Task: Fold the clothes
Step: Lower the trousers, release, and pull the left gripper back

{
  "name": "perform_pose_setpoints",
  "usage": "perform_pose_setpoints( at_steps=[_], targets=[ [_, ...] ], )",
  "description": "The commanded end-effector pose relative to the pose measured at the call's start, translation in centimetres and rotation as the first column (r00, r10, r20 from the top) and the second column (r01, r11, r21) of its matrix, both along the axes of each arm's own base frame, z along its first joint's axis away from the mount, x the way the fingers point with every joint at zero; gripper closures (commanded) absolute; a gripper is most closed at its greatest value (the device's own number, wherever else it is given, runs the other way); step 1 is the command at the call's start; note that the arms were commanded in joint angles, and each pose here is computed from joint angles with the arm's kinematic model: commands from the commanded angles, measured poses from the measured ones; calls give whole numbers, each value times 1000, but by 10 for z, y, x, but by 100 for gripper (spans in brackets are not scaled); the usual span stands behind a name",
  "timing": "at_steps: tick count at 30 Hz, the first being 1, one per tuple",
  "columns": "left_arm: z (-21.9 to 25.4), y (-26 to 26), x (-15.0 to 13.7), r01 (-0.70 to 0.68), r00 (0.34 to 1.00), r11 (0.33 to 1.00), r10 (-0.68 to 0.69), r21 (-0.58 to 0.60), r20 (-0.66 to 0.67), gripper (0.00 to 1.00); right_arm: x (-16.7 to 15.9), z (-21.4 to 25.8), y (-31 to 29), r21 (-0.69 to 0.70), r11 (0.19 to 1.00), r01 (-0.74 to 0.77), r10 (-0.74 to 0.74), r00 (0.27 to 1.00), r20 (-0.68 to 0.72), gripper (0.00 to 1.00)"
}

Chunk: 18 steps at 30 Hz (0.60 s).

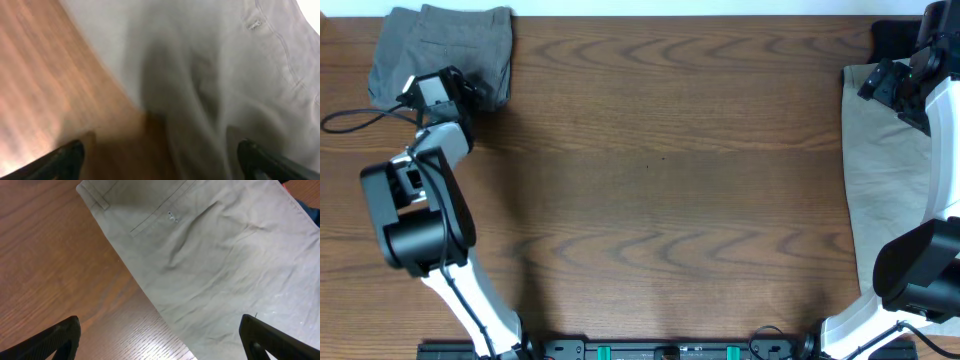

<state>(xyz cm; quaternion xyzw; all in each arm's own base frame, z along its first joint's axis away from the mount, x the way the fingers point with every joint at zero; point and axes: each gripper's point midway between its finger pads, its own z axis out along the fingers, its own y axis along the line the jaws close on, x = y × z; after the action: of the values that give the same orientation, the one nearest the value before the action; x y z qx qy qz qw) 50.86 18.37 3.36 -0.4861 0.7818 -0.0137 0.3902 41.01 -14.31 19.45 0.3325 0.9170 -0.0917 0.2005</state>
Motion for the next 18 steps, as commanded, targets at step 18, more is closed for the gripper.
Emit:
perform_pose_setpoints(
  at_steps=[18],
  targets=[
    [136,-71,-203,-37,952,985,-16,-168,-306,2,-2,9,-4,-14,1000,21,-20,1000,22,1]
  ],
)
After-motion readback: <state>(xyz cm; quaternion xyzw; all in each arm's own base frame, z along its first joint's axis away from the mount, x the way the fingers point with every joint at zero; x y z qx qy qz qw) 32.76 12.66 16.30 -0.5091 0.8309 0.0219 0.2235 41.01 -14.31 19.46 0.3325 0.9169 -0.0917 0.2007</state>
